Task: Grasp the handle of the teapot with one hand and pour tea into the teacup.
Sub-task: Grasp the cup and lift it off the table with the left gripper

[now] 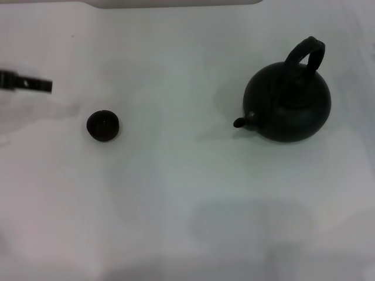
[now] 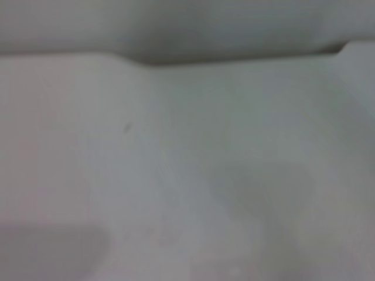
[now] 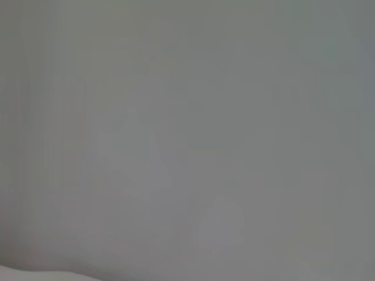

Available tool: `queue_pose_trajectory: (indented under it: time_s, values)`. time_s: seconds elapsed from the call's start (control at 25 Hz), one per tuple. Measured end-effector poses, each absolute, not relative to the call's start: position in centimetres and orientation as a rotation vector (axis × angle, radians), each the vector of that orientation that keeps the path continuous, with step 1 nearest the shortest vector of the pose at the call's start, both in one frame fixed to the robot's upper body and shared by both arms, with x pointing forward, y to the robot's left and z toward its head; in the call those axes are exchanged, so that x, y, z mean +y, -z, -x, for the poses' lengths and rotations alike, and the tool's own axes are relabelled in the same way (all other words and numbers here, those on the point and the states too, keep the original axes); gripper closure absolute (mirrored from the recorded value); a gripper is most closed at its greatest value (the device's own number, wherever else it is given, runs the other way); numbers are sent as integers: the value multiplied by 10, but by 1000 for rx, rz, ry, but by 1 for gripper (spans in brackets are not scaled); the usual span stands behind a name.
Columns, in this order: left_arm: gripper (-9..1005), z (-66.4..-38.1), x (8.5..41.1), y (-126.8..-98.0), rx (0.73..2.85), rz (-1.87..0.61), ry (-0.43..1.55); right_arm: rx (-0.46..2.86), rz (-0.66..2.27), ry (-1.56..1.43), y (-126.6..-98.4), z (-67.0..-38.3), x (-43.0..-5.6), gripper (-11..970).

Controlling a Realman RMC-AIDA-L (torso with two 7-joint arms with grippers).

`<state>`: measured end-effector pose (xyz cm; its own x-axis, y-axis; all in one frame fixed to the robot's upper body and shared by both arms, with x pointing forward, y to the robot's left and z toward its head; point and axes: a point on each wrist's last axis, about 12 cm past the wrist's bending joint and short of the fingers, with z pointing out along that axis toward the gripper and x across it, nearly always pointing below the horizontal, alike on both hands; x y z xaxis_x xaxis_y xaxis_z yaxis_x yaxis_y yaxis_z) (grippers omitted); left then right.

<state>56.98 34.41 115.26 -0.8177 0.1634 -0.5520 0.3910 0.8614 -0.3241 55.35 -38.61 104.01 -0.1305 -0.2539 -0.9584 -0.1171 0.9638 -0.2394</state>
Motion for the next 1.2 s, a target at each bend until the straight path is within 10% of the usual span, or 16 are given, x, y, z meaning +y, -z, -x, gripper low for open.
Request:
queue_pose_trajectory:
  time_s: [0.44,1.2]
  values:
    - [120,-591,339,-1226,2672,-435,519,1706,282,142,-1038,-552,-386,75]
    - [121,-596,295,-1184,2834,-502,734,1702,302,134,-1036,-549,-382,76]
